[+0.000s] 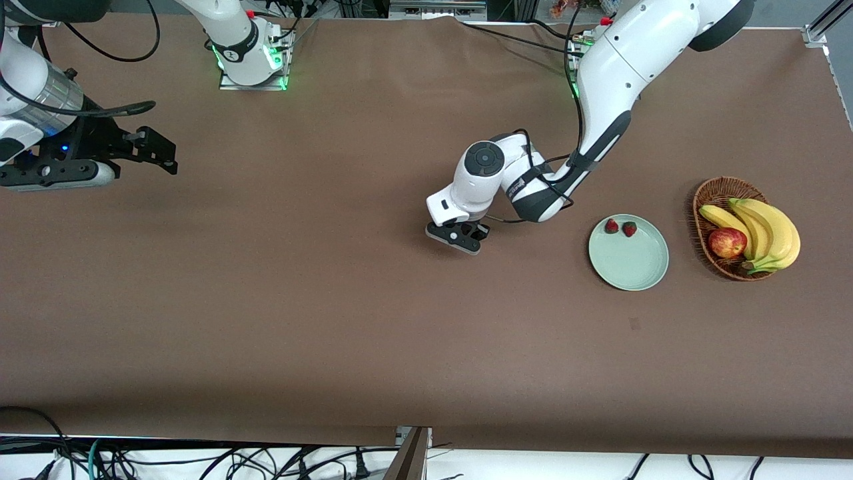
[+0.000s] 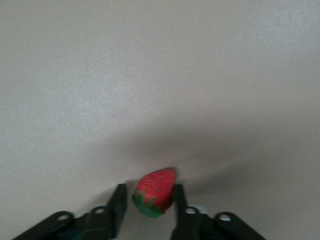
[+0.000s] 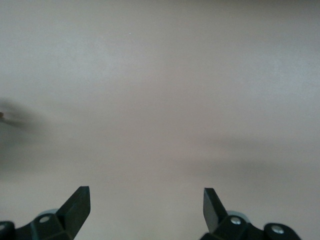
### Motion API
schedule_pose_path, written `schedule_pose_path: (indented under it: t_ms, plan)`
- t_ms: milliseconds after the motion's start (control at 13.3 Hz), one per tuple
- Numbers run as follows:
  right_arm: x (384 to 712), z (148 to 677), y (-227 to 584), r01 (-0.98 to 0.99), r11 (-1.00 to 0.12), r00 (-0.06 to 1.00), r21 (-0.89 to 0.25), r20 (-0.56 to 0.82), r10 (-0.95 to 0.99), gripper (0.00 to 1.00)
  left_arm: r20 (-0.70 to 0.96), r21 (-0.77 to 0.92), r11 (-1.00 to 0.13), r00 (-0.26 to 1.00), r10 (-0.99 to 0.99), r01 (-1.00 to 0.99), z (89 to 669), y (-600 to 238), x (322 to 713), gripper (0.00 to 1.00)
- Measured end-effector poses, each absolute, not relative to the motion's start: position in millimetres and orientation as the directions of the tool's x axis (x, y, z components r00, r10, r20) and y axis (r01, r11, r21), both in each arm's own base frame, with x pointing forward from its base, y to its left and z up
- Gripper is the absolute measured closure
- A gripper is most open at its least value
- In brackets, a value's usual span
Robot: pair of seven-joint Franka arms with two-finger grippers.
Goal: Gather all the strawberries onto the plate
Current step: 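Close the left gripper on the last strawberry and lift it, then lower the strawberry onto the plate and open the left gripper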
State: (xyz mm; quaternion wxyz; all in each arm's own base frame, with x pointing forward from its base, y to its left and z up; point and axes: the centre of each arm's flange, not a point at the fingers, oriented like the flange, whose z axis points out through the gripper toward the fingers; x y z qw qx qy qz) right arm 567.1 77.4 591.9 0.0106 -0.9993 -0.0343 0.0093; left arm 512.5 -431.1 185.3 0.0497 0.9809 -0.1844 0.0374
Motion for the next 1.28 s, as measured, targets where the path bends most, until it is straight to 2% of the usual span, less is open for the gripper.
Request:
schedule_pose_path:
  t_ms: [75,452,753,979,1280]
  plan:
    - [568.2,590.9,75.0,0.064,-0.998,0.998,-0.022,-0.018,0.064,0.00,0.094,0.084,-0.927,0.929,-0.357,-0.365,186.1,-431.1,513.5,0.68]
    - [569.3,590.4,72.2,0.059,-0.998,0.998,-0.022,-0.018,0.059,0.00,0.123,0.073,-0.931,0.929,-0.348,-0.358,197.6,-426.0,527.4,0.68]
    - [570.5,589.2,72.3,0.059,-0.998,0.998,-0.021,-0.019,0.059,0.00,0.105,0.017,-0.934,0.930,-0.353,-0.357,247.3,-399.3,549.5,0.68]
    - [570.6,589.6,72.3,0.059,-0.998,0.998,-0.022,-0.018,0.059,0.00,0.046,0.040,-0.904,0.904,-0.425,-0.426,288.9,-355.8,569.1,0.68]
    - [570.6,589.6,72.2,0.058,-0.998,0.998,-0.022,-0.018,0.059,0.00,-0.063,0.075,-0.837,0.835,-0.547,-0.542,313.2,-280.4,590.4,0.68]
